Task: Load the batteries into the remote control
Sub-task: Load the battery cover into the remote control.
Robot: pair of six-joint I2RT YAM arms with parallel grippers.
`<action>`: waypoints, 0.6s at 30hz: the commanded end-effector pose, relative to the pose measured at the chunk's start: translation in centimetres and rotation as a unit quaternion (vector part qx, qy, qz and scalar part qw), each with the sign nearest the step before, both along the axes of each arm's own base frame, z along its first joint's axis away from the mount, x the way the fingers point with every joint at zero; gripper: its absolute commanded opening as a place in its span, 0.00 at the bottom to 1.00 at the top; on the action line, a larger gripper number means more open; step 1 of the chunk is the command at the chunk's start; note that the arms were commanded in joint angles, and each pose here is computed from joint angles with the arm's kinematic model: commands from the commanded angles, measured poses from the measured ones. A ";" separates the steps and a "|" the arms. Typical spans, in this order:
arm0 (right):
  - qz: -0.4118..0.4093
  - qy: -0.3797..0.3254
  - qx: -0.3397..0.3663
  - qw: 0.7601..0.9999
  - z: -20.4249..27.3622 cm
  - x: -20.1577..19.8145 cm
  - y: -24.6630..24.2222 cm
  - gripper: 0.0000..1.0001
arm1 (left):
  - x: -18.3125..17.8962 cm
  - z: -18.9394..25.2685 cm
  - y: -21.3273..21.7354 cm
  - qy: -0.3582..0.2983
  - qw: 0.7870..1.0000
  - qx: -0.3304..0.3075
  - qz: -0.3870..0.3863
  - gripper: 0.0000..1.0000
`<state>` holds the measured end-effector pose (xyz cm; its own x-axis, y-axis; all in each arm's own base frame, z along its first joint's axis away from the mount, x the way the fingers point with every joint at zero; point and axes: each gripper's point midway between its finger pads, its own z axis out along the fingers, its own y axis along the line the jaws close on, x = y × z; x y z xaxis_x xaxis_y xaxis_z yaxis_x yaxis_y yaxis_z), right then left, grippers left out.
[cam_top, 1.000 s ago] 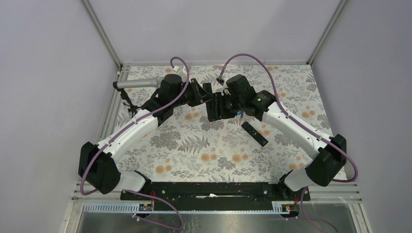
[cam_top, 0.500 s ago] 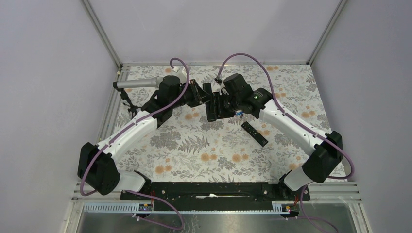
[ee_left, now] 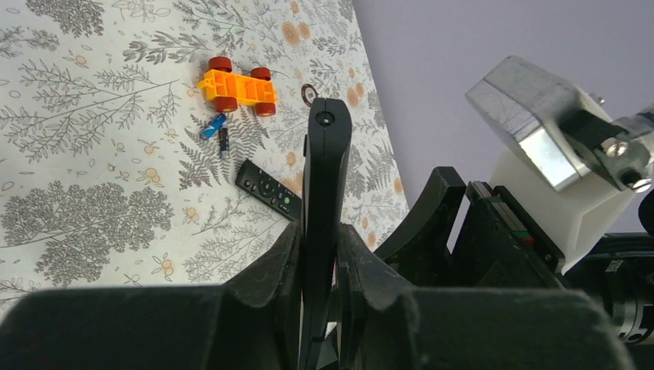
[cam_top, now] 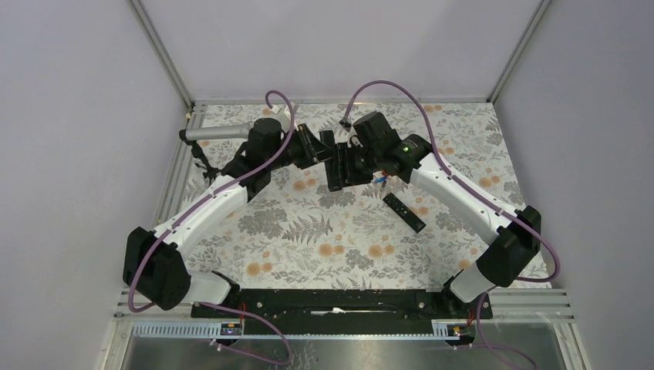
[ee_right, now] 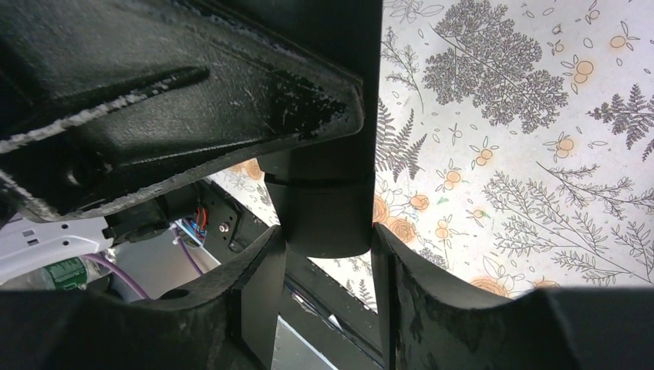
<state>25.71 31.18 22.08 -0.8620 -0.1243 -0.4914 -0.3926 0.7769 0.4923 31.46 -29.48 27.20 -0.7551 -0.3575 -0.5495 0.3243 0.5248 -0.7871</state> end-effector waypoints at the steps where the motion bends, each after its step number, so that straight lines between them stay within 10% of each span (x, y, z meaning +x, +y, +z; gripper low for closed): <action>1: -0.048 -0.024 0.003 0.999 1.0 3.3 -0.1 0.50 | -2.7 6.2 -1.9 0.004 0.991 -0.108 -0.077 0.00; 18: -0.055 -0.021 0.013 0.998 2.4 3.7 0.3 0.62 | -1.8 5.6 -1.4 0.035 0.990 -0.115 -0.070 0.00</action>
